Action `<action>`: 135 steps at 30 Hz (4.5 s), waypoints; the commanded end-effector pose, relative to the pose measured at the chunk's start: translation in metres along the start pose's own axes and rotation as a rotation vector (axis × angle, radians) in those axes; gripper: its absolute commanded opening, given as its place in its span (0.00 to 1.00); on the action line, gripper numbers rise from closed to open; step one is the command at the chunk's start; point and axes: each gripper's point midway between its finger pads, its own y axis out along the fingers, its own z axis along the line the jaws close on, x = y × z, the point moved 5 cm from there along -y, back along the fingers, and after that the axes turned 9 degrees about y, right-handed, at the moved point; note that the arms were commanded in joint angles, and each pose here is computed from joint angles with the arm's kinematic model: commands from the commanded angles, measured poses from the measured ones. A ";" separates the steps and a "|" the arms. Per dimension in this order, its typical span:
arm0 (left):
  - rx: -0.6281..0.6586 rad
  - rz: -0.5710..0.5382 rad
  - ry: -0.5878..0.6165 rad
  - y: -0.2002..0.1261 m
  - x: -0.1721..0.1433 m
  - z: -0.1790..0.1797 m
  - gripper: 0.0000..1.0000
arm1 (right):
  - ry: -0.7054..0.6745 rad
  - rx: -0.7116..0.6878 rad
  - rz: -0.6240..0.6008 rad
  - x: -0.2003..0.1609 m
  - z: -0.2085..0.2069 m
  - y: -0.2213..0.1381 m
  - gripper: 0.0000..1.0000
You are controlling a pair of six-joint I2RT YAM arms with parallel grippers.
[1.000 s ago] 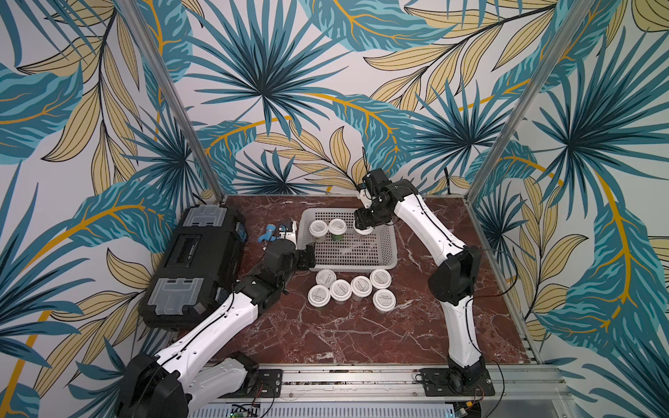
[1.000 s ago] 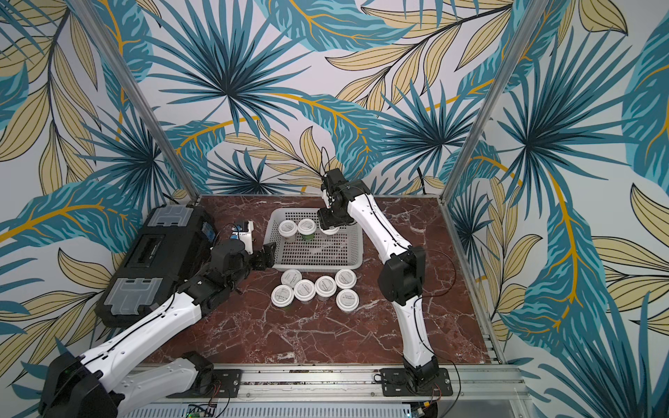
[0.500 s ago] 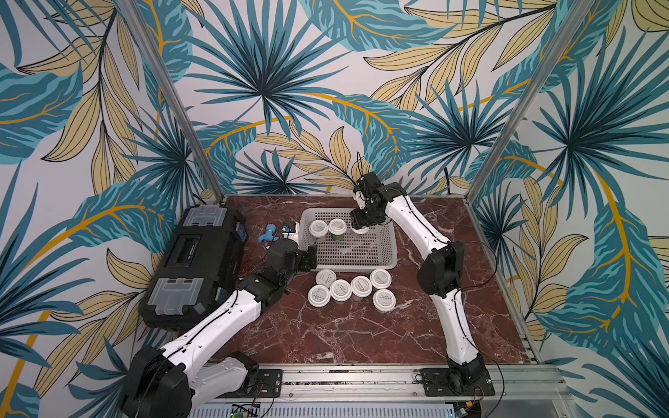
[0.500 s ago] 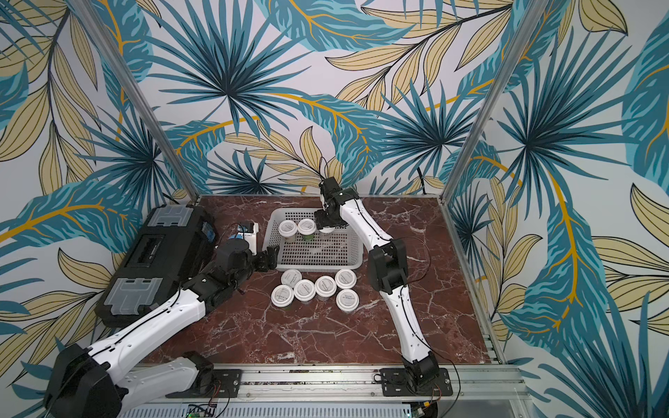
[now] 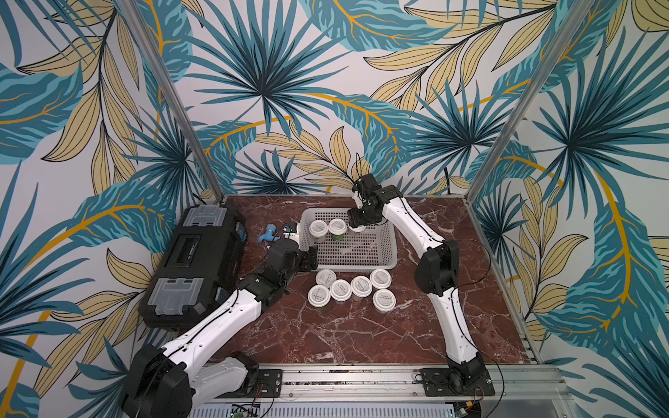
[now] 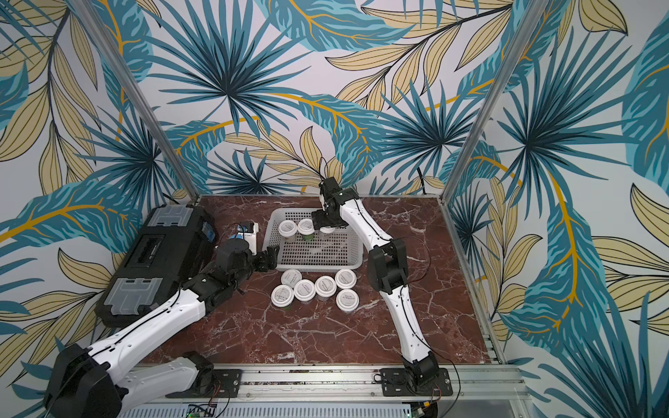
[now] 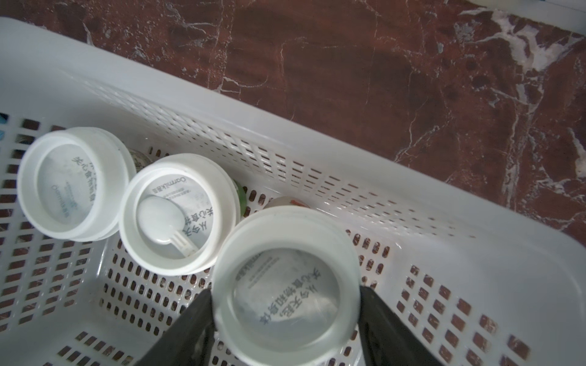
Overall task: Put the yogurt in the basket
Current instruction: Place the yogurt in the basket.
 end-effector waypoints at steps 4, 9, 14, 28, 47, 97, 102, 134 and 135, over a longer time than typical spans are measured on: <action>-0.008 -0.029 0.003 -0.002 0.012 -0.001 0.84 | 0.032 -0.003 0.024 -0.003 -0.005 0.022 0.71; -0.009 -0.030 0.002 -0.002 0.012 -0.001 0.84 | 0.039 0.003 0.039 -0.006 -0.006 0.031 0.71; -0.010 -0.030 0.002 -0.002 0.012 -0.001 0.84 | 0.047 0.030 0.047 -0.007 -0.003 0.034 0.73; -0.008 -0.030 0.002 -0.002 0.013 -0.001 0.84 | 0.052 0.075 0.013 0.001 0.003 0.009 0.96; -0.011 -0.031 0.000 -0.002 0.013 -0.001 0.84 | 0.092 0.194 -0.107 -0.009 0.009 -0.074 0.84; -0.398 0.214 0.058 0.194 0.056 -0.104 0.70 | 0.220 0.035 -0.577 -0.123 -0.104 -0.211 0.78; -0.394 0.192 0.060 0.199 0.061 -0.104 0.70 | 0.219 0.041 -0.578 -0.123 -0.103 -0.212 0.78; -0.420 0.216 0.074 0.216 0.053 -0.113 0.71 | 0.218 0.046 -0.563 -0.124 -0.103 -0.207 0.78; -0.422 0.217 0.076 0.216 0.053 -0.114 0.71 | 0.218 0.046 -0.563 -0.124 -0.103 -0.207 0.78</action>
